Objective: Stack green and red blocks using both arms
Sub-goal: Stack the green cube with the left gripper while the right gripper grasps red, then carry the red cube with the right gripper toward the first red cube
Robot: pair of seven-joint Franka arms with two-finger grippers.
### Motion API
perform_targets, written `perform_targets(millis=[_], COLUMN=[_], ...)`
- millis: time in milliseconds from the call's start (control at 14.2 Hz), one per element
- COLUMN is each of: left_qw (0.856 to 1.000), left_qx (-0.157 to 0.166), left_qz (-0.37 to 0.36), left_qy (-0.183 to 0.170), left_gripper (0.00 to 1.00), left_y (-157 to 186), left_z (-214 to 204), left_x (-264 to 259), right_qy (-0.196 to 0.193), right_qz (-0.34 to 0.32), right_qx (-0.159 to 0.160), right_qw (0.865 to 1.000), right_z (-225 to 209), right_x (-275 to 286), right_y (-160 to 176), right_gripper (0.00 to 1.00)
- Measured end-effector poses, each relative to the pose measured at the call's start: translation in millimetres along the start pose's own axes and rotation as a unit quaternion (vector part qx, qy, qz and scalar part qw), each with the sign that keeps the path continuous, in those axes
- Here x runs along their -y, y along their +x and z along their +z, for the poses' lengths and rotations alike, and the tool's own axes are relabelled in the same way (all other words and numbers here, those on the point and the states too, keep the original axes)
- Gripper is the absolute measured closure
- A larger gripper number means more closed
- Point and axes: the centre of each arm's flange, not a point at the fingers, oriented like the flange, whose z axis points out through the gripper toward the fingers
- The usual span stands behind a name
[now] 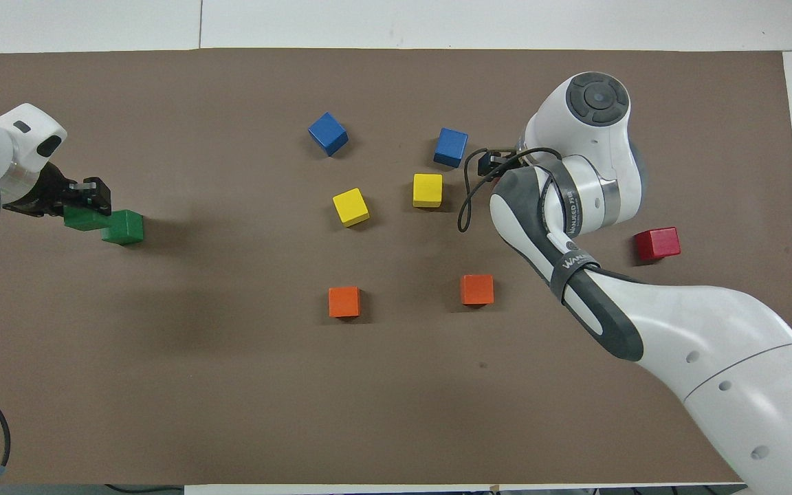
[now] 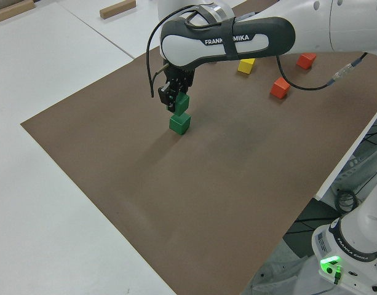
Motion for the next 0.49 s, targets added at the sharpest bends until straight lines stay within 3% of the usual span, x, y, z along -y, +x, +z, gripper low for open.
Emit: perform_targets(millis=[353,494], left_qw=[1.0,1.0], left_qx=[-0.011,-0.012], left_qz=[0.001,-0.001], left_qy=[-0.001,-0.001], left_gripper=[0.45,0.45], left_y=[-4.8,-5.4], left_z=[18.6,19.7], left_x=[-4.1,-2.6], right_qy=[0.001,0.001], right_qz=[0.001,0.007], right_qx=[0.001,0.004], right_qw=[1.0,1.0], right_z=[-0.6,1.7], right_x=[2.3,1.7], right_y=[-2.5,-4.3], right_gripper=[0.0,0.1])
